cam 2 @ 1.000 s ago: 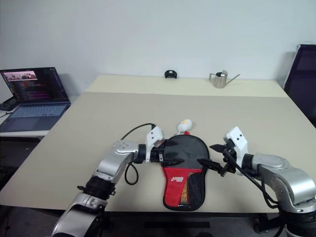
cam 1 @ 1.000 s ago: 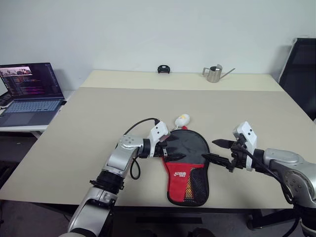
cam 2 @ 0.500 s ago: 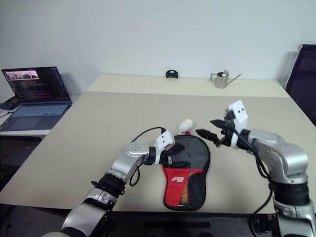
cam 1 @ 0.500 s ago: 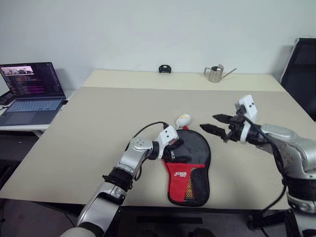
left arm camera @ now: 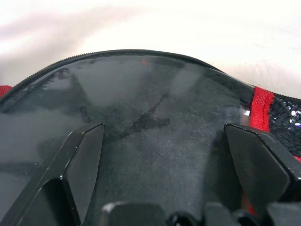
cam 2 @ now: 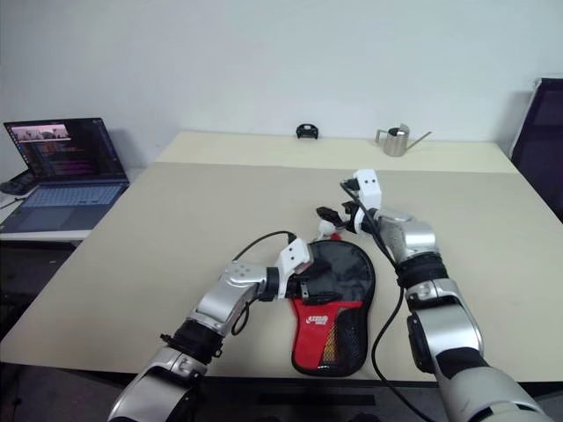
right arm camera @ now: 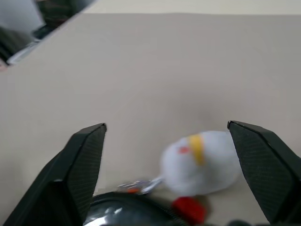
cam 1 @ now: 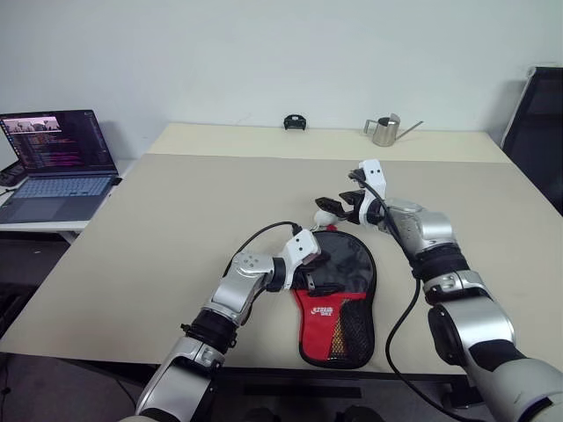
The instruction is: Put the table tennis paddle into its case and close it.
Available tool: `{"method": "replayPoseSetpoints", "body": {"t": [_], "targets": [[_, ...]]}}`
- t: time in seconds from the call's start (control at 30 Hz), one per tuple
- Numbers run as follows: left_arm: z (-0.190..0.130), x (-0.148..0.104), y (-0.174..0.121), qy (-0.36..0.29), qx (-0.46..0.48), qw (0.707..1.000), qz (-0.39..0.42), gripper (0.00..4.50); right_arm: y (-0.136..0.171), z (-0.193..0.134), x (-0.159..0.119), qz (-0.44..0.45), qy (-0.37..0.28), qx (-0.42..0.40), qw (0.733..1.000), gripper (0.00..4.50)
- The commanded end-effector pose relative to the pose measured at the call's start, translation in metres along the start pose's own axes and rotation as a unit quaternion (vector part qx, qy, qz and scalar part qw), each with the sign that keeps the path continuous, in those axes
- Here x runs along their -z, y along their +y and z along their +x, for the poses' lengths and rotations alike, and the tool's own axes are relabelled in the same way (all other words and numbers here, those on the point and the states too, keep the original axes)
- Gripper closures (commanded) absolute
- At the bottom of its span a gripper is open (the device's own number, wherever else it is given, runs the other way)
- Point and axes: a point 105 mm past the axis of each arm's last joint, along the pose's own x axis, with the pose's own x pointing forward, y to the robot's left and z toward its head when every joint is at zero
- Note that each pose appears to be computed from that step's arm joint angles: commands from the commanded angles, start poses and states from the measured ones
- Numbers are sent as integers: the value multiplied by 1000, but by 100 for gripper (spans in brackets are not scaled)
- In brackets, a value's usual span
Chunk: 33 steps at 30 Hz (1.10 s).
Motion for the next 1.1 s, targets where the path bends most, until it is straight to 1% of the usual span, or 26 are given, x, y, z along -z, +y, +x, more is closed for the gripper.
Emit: {"method": "replayPoseSetpoints", "body": {"t": [0.03,0.2,0.4,0.53,0.67,0.83,0.93,1.1], "targets": [[3,5,-7,7,3,1000,-9,8,-5,7,-16,-17,-39,33,999,0],[1,5,-9,8,0,1000,-10,8,1,17,-3,-15,-29,39,999,0],[0,7,-9,13,-9,1000,-10,8,18,29,13,8,-18,39,999,0],[0,7,-10,15,-13,1000,-8,8,30,36,22,3,-7,40,999,0],[-3,7,-10,16,-19,1000,-8,8,38,40,26,-32,0,41,999,0],[-7,11,-10,21,-28,999,-12,8,38,42,27,-92,6,57,994,0],[-8,12,-10,22,-30,999,-13,4,35,41,29,-137,13,69,988,63],[-6,12,-11,25,-27,999,-13,4,36,42,32,-174,20,70,982,234]]}}
